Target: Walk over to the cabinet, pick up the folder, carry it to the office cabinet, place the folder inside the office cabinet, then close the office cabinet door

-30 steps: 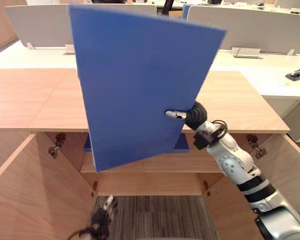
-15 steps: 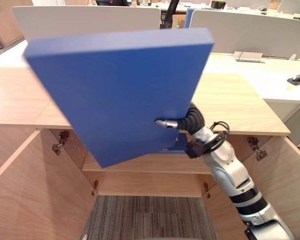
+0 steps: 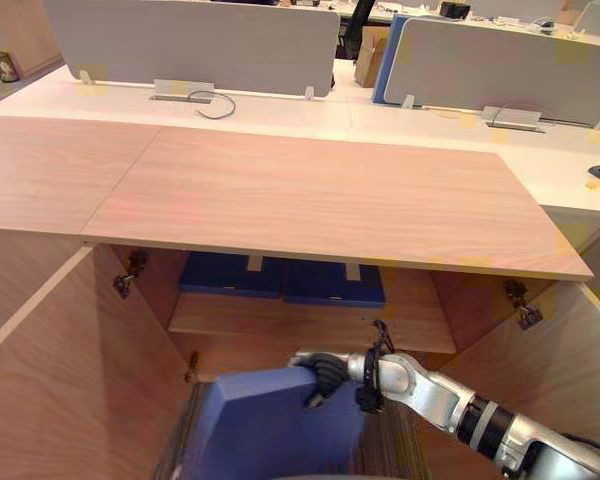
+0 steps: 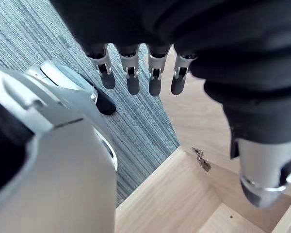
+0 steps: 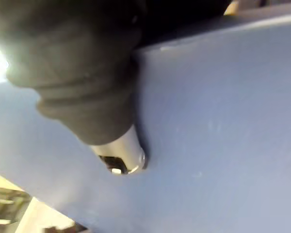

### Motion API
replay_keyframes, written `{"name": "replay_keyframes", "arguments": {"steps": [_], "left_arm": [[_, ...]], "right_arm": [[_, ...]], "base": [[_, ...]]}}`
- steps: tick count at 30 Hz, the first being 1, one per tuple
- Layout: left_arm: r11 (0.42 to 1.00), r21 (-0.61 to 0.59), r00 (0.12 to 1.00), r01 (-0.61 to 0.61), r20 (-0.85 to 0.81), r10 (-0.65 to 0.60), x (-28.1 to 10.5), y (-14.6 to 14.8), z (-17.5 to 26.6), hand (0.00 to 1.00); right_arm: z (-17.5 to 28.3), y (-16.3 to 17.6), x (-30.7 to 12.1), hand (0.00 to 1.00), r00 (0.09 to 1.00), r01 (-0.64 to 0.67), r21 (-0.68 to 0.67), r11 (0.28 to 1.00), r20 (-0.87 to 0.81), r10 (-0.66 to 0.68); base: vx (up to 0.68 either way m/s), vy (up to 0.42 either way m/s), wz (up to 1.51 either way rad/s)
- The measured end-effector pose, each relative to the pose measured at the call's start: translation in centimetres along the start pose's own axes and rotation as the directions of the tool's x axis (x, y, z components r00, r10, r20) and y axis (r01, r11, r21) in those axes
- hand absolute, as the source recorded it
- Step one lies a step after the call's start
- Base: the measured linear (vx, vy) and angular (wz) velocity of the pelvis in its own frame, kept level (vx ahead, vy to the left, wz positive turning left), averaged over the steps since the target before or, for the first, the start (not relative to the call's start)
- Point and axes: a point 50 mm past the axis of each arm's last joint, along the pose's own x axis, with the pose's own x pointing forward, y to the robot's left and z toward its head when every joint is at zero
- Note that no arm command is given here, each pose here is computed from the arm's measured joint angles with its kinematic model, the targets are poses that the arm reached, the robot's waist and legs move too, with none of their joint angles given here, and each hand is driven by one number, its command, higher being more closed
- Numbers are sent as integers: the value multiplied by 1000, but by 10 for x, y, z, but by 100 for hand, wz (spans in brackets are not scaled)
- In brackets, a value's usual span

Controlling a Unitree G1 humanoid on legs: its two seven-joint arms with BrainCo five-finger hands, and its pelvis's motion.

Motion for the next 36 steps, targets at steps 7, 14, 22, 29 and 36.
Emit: {"name": "replay_keyframes", "arguments": {"steps": [7, 14, 22, 29, 36], "left_arm": [[988, 124, 996, 92, 8, -93, 4, -25, 7, 0], [988, 113, 994, 104, 7, -106, 3, -27, 6, 0], [997, -39, 996, 73, 57, -71, 3, -27, 15, 0], [979, -202, 997, 38, 79, -22, 0, -32, 12, 0], [965, -257, 992, 54, 123, -22, -2, -47, 19, 0]], "right_arm": [[-82, 11, -13, 100, 917, 186, 240, 953, -391, -81], [-117, 39, -20, 100, 786, 618, 743, 256, -591, -182], [-84, 5, 17, 100, 718, 266, 737, -622, -582, -382], [-59, -78, -8, 100, 441, -263, 665, -699, -561, -701], [-40, -129, -56, 100, 155, -419, 689, -591, -587, -795]], "base": [[-2, 7, 6], [-4, 5, 5], [-11, 9, 9], [-6, 22, 15], [-55, 31, 10]]}}
